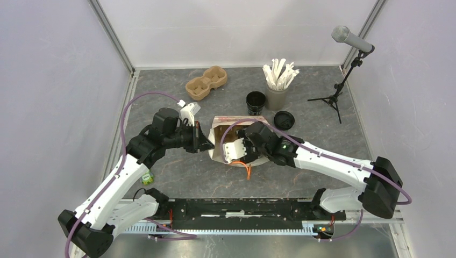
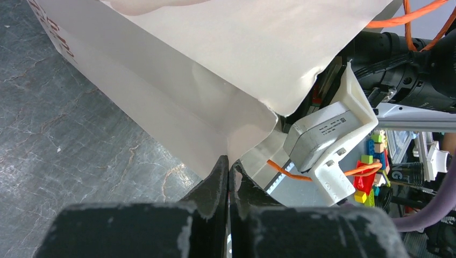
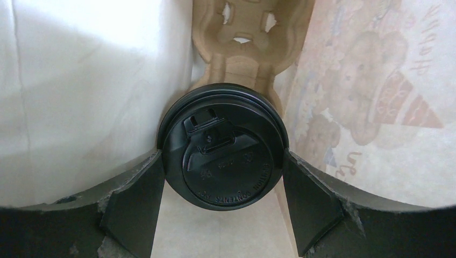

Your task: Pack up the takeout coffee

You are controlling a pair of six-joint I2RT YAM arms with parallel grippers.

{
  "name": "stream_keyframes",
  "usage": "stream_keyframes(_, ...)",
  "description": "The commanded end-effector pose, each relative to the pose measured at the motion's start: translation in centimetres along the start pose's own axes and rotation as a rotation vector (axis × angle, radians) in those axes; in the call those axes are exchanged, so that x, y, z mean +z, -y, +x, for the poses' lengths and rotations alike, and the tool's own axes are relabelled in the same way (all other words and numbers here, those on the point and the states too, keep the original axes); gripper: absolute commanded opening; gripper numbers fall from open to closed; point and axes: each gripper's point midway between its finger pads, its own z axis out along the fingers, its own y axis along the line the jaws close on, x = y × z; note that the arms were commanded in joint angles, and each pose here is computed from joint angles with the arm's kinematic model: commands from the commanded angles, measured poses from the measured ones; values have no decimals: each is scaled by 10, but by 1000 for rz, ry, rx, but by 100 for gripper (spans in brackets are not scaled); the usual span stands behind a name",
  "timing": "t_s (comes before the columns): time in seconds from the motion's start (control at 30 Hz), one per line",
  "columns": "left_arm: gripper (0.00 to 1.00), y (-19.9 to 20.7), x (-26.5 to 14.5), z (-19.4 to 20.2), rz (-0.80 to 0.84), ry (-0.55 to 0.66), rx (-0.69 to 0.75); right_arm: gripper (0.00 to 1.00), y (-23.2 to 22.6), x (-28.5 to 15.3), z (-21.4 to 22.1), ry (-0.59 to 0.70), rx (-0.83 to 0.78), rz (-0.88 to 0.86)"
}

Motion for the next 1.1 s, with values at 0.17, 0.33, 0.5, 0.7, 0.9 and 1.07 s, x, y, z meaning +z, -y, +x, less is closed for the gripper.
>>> stream_keyframes(0.17,6,10,0,-2,61,-2,34,60,5,-8,11,9,-6,66)
stream_keyframes(0.33,6,13,2,-2,79,-9,33,60,1,-3,11,20,-15,52)
stream_keyframes(0.5,6,15,2,-2,91,-14,31,60,3,0,12,25,-32,55)
stream_keyframes(0.7,6,15,3,-2,92,-17,29,60,2,5,13,22,-44,47)
stream_keyframes(0.9,6,15,4,-1,91,-20,28,60,-1,11,17,7,-51,36)
stream_keyframes(1.07,6,16,4,-1,95,-24,27,60,-1,12,19,-1,-45,40)
